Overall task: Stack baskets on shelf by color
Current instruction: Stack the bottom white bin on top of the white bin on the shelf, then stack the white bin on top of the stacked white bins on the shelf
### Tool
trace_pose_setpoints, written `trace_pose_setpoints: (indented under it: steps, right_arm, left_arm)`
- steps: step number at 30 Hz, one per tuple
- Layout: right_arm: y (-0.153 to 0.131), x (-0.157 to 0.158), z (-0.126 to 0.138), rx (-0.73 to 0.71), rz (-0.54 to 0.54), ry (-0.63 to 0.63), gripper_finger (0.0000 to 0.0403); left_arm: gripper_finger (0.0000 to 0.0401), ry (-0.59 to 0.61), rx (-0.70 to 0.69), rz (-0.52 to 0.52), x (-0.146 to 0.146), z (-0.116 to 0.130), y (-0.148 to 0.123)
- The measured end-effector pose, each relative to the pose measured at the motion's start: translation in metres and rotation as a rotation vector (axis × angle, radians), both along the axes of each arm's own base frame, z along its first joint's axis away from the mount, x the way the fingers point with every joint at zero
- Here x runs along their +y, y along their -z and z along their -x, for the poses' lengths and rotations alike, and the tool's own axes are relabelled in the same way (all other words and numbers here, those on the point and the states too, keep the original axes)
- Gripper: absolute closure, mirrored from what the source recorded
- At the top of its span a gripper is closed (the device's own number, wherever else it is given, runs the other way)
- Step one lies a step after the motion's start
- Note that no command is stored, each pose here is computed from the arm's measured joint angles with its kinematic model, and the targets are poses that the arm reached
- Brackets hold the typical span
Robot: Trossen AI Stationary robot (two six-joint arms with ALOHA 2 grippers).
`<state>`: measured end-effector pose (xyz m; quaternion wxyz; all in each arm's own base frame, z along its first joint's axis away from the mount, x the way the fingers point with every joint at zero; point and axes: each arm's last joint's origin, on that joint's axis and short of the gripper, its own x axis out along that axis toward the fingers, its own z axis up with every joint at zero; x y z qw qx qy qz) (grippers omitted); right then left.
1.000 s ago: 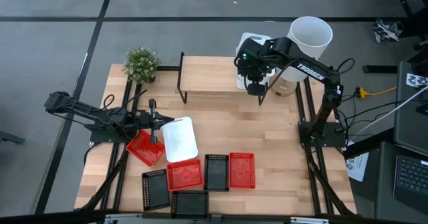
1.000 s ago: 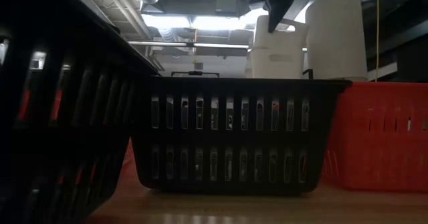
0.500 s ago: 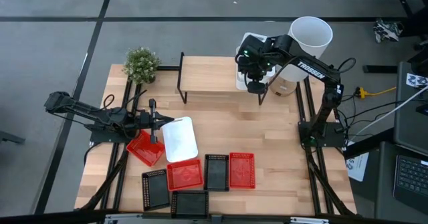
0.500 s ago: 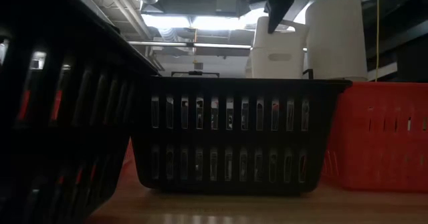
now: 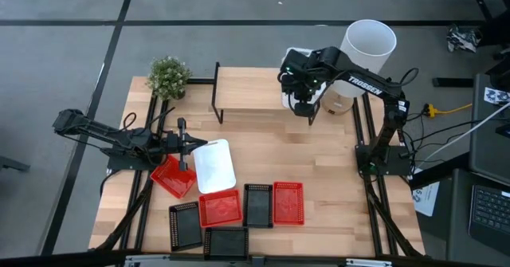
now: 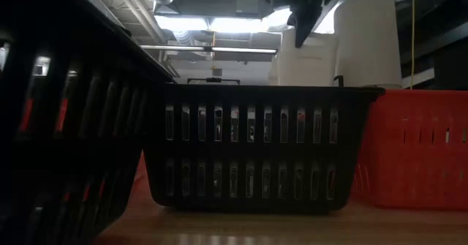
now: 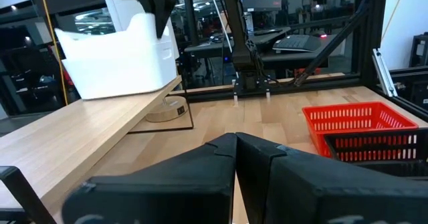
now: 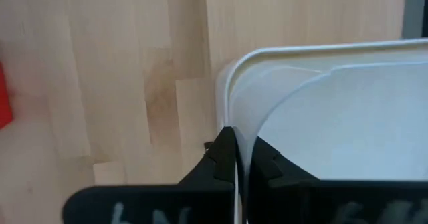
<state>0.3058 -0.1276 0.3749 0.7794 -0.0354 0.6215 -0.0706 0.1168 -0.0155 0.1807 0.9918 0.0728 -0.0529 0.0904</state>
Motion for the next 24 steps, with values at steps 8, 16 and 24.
trace_pose_setpoints:
  steps: [8, 16, 24]
  right_arm:
    - [0.000, -0.002, -0.001, 0.009, 0.043, 0.011, 0.0400]
    - [0.001, -0.002, 0.000, 0.019, 0.048, 0.028, 0.0347]
    - [-0.011, 0.003, 0.001, -0.027, 0.047, 0.073, 0.0298]
  left_arm:
    - [0.0401, 0.000, 0.000, 0.000, 0.000, 0.000, 0.000]
    - [0.0401, 0.000, 0.000, 0.000, 0.000, 0.000, 0.000]
    - [0.0401, 0.000, 0.001, -0.001, 0.000, 0.000, 0.000]
